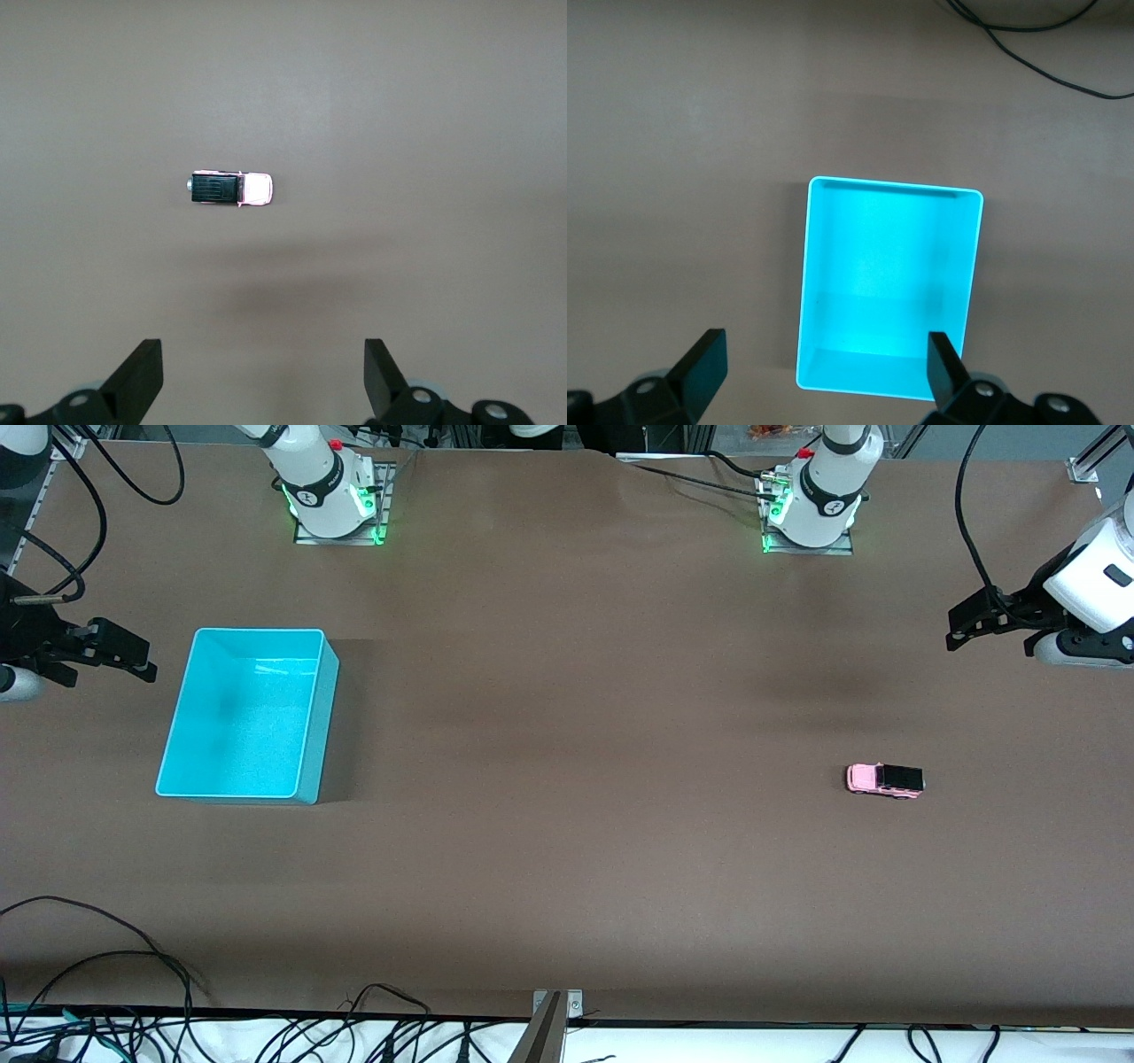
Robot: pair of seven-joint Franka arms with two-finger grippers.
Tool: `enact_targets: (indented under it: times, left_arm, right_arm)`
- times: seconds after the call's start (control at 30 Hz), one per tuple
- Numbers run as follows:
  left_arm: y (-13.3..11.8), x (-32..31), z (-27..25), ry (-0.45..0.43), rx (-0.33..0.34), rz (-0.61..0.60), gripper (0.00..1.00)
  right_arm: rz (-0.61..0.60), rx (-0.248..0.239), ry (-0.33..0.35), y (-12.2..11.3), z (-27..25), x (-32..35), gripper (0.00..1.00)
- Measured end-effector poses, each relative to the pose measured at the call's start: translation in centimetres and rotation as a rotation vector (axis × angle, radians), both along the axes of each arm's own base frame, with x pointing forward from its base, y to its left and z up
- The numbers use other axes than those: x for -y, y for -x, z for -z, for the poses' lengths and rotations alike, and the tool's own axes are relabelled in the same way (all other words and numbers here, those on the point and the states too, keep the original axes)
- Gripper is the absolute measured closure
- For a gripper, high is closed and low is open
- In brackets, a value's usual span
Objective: Wind and store pink jeep toy
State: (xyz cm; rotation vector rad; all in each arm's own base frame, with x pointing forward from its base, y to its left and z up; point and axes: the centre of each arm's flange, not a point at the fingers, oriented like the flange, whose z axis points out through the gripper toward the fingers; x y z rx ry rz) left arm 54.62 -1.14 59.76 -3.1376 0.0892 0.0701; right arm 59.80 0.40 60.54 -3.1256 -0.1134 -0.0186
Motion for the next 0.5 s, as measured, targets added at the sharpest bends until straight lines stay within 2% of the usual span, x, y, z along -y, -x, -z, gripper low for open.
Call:
enact_targets:
  times: [0.5]
  left_arm:
    - [0.00,0.00,0.00,0.000,0.000,0.007,0.00]
  right_arm:
    - [0.000,0.000,0.000,0.00,0.00,0.01,0.00]
